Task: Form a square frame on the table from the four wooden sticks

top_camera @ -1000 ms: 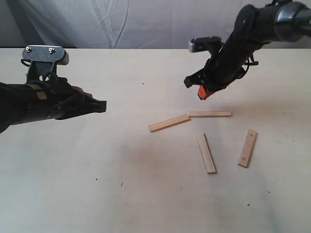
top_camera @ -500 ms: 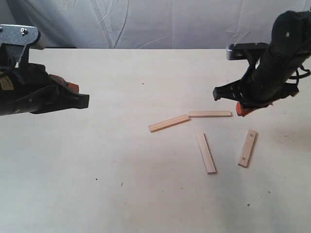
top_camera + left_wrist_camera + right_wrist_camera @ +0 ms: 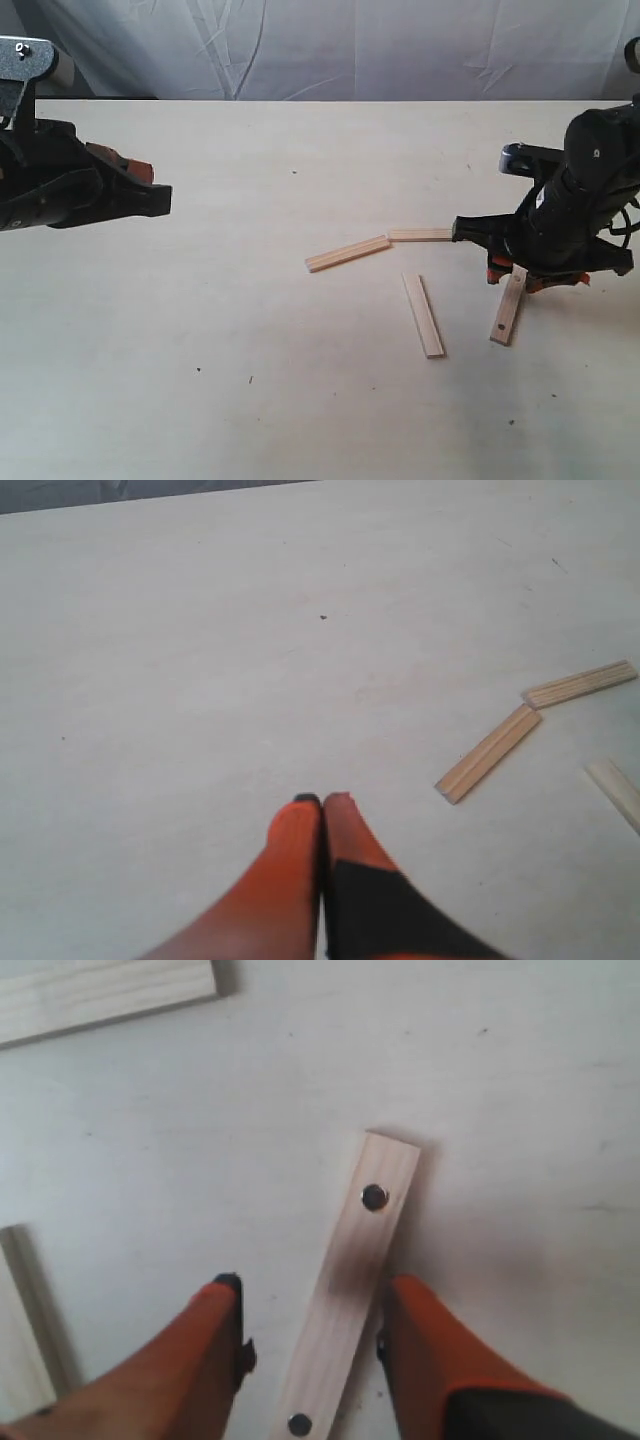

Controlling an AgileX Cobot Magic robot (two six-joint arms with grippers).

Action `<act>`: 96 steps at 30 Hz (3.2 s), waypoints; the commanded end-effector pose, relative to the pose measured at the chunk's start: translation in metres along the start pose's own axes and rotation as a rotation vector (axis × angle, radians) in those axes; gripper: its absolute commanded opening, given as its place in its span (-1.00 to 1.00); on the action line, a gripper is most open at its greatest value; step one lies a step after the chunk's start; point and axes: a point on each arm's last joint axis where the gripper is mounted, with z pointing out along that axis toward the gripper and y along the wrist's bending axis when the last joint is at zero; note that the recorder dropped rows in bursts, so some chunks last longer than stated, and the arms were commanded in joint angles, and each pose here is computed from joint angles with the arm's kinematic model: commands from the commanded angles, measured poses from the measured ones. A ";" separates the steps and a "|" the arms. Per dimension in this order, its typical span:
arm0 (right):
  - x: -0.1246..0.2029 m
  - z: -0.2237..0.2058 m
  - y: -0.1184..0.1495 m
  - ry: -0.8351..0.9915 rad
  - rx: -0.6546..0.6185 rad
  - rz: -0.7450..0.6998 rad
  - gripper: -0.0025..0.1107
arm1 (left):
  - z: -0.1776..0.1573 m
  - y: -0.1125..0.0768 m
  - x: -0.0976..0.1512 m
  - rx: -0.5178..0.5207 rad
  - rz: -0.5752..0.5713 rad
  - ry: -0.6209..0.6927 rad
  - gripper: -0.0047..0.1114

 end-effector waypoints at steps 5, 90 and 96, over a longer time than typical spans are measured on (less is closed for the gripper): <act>0.004 0.027 -0.003 0.054 0.032 0.013 -0.21 | -0.002 -0.002 -0.004 0.011 -0.023 -0.036 -0.92; -0.016 0.020 0.101 -0.062 -0.080 -0.175 -0.97 | 0.004 -0.002 -0.005 0.016 -0.073 -0.051 -0.92; -0.015 0.038 0.099 -0.051 -0.047 -0.170 -0.84 | 0.004 -0.002 -0.005 0.016 -0.073 -0.054 -0.92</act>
